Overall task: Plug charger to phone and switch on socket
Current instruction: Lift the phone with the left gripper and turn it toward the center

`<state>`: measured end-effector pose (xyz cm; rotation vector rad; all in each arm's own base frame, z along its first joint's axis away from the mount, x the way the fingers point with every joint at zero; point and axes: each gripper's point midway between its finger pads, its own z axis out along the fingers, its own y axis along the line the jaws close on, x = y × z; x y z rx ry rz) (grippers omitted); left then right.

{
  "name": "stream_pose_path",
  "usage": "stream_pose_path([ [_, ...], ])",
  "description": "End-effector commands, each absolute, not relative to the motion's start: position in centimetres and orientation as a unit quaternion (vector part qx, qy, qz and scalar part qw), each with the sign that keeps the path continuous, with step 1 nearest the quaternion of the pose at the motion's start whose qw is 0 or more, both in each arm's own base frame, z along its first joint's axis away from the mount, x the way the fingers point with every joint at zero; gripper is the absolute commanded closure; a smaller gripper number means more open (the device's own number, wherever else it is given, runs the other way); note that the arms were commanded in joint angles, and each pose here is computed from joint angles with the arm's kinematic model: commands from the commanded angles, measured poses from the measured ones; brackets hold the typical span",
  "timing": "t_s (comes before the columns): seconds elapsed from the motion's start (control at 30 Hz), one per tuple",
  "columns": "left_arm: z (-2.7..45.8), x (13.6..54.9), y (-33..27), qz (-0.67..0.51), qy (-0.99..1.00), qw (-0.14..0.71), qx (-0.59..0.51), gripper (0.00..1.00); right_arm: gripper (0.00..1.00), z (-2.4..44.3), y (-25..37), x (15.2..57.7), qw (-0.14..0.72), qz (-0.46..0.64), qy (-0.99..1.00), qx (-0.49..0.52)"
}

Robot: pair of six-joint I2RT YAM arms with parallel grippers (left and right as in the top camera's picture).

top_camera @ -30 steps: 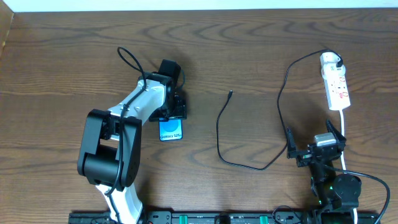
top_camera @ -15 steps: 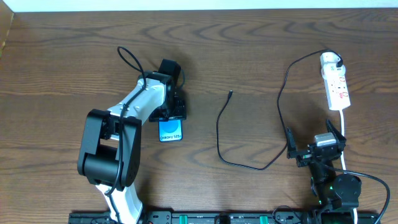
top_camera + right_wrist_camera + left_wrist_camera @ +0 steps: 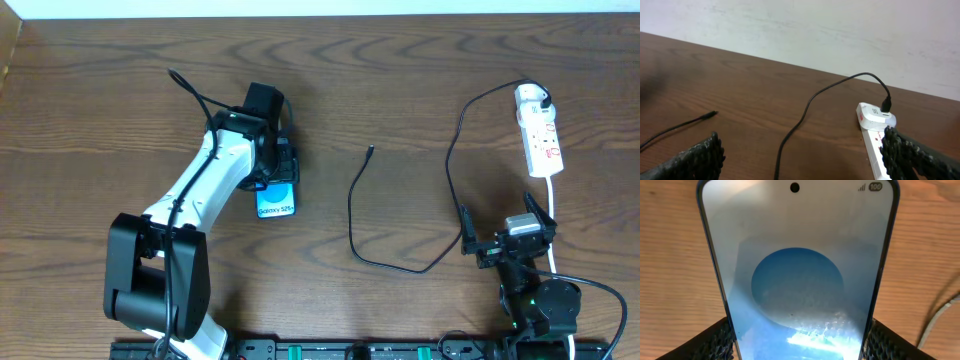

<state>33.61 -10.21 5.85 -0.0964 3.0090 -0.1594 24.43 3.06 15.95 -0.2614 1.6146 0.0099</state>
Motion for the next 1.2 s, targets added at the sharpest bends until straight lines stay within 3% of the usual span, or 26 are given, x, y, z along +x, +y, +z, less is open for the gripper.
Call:
stream_pose_path([
  [0.0,7.6,34.0,-12.1,-0.105,0.992,0.072,-0.027,0.33,0.01,15.9,3.1,24.4,0.684,0.006,0.72,-0.117],
  [0.43,8.6,33.5,-14.7,-0.211,0.976,0.043,-0.042,0.33,0.01,15.9,3.1,24.4,0.684,0.006,0.72,-0.117],
  [1.17,13.6,35.9,-14.7,-0.431,0.883,-0.003,-0.186,0.34,0.01,15.9,3.1,24.4,0.684,0.006,0.72,-0.117],
])
